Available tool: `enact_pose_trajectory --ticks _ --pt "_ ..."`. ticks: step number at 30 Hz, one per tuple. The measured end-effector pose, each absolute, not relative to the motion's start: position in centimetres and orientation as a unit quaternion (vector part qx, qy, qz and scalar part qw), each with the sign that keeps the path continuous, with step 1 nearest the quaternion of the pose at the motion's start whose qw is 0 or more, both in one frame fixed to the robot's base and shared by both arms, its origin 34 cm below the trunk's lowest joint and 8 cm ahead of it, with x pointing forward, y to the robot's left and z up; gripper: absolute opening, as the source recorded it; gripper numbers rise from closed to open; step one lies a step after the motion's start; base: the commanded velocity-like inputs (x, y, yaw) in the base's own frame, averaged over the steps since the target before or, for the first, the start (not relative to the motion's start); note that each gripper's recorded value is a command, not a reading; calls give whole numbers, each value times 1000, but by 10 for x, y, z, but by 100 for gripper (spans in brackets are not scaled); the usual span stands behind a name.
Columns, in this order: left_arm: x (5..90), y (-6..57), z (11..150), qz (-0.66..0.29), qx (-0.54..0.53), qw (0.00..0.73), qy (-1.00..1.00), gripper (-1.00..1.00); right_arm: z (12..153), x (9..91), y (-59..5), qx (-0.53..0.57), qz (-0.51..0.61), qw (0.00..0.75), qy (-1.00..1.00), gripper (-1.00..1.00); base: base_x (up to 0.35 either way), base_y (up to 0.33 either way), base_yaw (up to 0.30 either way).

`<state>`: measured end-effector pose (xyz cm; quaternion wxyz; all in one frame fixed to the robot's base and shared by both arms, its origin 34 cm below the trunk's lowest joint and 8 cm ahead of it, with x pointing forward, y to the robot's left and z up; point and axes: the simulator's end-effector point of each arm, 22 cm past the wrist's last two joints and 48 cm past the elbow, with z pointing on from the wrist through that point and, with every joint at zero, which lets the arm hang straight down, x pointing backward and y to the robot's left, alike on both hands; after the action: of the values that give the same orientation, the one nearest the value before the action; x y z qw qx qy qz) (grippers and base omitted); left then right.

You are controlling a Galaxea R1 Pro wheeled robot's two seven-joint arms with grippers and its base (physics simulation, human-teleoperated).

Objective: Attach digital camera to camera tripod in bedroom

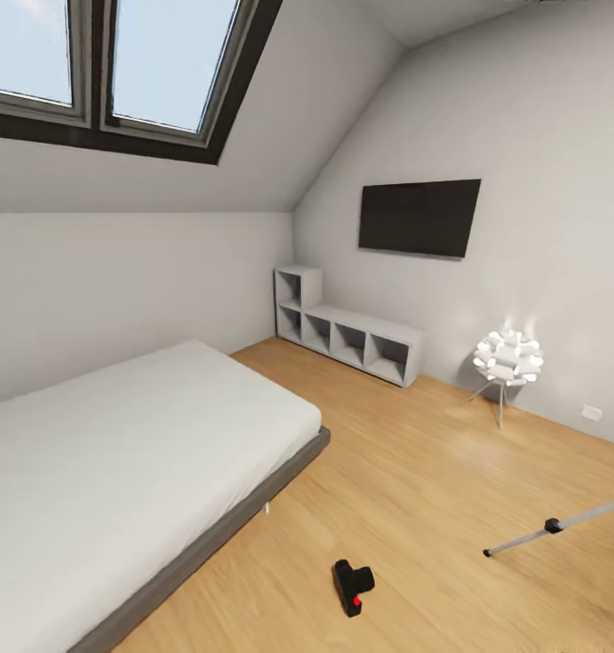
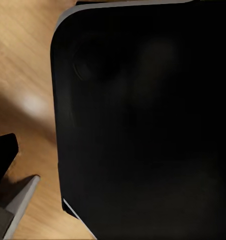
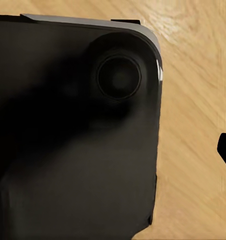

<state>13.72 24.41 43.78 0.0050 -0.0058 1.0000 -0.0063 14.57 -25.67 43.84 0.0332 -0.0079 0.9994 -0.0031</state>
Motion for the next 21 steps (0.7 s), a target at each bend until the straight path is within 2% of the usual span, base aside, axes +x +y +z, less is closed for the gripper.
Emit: enact_pose_trajectory --ticks 21 --pt "137 244 438 -6 -6 5 1000 100 438 146 -257 -8 -3 33 999 100 229 288 -283"
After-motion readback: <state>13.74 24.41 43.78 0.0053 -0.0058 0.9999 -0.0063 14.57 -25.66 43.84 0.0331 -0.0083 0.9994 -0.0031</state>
